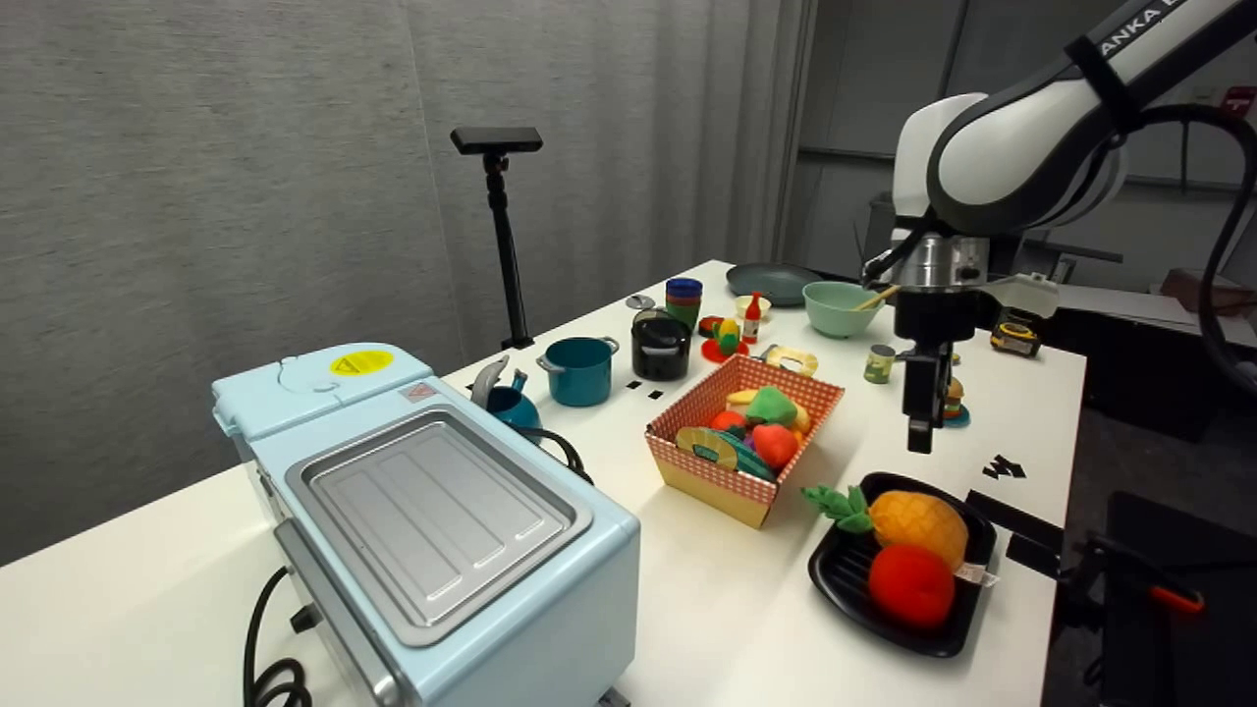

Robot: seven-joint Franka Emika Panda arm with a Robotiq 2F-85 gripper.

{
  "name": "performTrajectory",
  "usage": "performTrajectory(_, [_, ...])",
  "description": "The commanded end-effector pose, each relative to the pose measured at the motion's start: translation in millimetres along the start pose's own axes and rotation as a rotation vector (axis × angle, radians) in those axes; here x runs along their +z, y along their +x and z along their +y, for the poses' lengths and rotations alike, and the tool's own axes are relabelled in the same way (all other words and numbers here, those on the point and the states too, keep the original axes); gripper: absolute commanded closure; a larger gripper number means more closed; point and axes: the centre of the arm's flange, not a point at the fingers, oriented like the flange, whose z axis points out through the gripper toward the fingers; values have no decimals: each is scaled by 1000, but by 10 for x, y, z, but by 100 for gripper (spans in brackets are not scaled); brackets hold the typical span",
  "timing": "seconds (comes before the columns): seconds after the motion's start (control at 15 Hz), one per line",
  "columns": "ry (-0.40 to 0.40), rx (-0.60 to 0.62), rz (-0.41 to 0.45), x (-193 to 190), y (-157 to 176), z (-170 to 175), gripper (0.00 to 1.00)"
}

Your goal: Pick up the pineapple plush toy from the basket and put it on the black tray.

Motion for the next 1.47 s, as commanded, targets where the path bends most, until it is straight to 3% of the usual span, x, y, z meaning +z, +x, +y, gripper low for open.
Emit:
performTrajectory(0.0, [-20,-35,76,-188,-104,-79,0])
performTrajectory(0.27, [-50,-89,162,-524,-132,-284,0])
performTrajectory(0.73, [-128,-222,411,-1107,-92,-750,0])
performTrajectory(1.13, [-148,-267,572,-1439,-155,-917,0])
performTrajectory(1.27, [-129,-251,598,-1497,-203,-908,0])
performTrajectory(1.4, [-146,-235,560,-1488,-54,-931,0])
